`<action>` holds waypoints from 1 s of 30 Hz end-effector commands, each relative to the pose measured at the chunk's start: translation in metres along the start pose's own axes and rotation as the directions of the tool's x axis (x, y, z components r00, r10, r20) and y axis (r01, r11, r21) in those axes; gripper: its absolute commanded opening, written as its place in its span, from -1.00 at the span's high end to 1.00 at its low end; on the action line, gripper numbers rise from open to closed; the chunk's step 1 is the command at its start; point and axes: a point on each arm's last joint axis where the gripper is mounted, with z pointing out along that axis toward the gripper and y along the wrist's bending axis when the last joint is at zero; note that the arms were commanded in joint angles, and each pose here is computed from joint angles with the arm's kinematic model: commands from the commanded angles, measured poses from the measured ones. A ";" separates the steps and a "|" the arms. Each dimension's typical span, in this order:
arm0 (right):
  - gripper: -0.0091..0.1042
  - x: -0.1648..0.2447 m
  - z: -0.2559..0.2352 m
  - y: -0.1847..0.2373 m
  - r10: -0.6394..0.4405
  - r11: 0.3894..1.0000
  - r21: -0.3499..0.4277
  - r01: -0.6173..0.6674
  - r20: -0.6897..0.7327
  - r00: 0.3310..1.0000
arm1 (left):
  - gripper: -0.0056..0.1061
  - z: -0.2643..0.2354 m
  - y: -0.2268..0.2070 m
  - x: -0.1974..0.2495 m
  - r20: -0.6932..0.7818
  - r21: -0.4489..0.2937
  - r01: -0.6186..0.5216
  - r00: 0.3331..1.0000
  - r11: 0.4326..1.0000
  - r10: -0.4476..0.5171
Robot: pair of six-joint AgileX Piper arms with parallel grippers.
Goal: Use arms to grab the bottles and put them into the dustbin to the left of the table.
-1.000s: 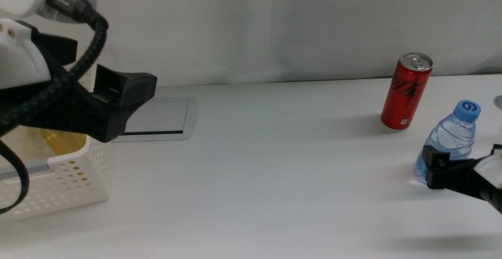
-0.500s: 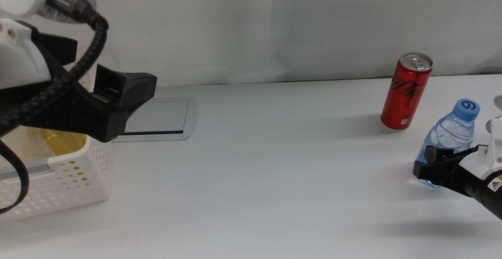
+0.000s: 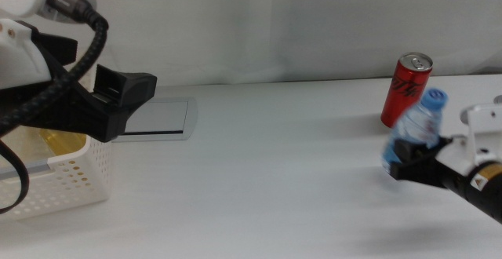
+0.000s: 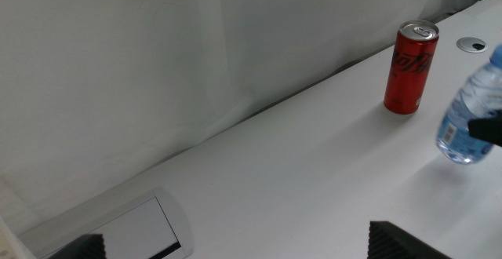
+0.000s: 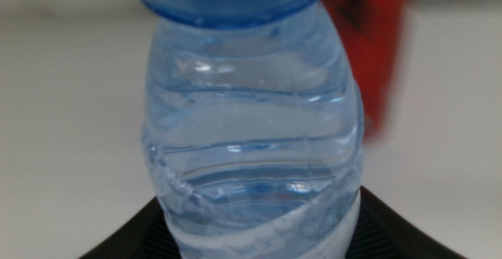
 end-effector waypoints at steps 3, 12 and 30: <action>0.88 -0.038 -0.015 0.037 -0.043 0.987 -0.144 0.068 0.175 0.984 | -0.62 0.000 -0.002 0.000 0.009 0.012 0.004 1.000 1.000 -0.004; 0.88 -0.037 -0.029 0.120 -0.189 0.882 -0.405 0.243 0.171 0.967 | -0.62 0.000 -0.002 0.001 0.003 0.013 0.004 1.000 1.000 -0.004; 0.88 0.020 0.010 0.134 -0.292 0.863 -0.431 0.265 0.002 0.956 | -0.62 0.000 -0.002 0.001 -0.003 0.014 0.004 1.000 1.000 -0.004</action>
